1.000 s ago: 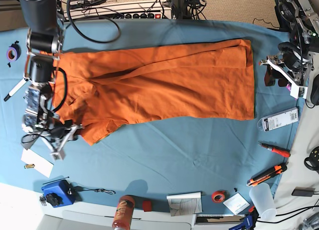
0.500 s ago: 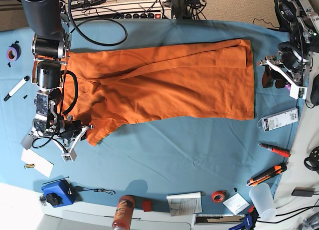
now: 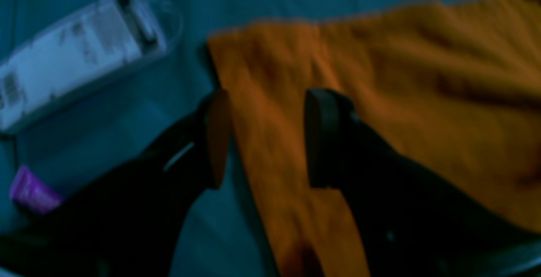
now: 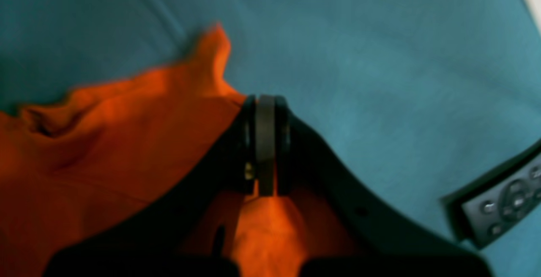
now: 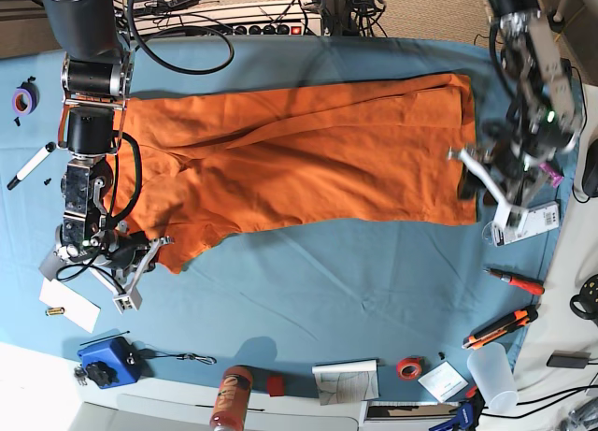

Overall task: Layout the t-shirt on the table in an organized manner, then fold the t-shirt properly
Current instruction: 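Grasp the t-shirt hem corners with both grippers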

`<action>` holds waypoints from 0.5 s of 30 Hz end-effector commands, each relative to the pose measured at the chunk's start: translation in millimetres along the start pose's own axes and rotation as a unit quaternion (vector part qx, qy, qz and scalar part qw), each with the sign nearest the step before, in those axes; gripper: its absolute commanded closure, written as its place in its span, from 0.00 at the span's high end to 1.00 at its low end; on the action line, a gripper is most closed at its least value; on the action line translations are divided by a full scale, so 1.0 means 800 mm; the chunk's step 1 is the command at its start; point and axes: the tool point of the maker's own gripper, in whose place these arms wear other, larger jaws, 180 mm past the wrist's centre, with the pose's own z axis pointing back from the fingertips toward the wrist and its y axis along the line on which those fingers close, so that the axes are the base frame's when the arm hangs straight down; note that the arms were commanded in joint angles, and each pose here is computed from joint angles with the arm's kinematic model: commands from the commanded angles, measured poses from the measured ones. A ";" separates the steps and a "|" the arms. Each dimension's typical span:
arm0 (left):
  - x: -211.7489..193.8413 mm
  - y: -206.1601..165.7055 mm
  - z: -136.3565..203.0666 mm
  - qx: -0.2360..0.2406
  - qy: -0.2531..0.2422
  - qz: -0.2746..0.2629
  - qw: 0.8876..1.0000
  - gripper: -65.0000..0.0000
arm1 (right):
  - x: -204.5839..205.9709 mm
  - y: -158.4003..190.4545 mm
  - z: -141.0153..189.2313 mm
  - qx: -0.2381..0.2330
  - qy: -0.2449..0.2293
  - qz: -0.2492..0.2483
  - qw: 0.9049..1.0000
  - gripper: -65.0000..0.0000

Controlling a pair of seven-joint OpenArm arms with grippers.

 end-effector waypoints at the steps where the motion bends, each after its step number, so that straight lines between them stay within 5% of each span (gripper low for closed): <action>1: 0.021 0.007 -0.005 0.005 -0.018 -0.005 1.000 0.44 | 0.023 -0.015 0.012 -0.014 -0.025 0.003 1.000 0.00; 15: 0.006 0.032 -0.096 -0.054 0.082 0.069 0.993 0.44 | -0.006 -0.005 0.003 -0.007 -0.008 0.002 1.000 0.00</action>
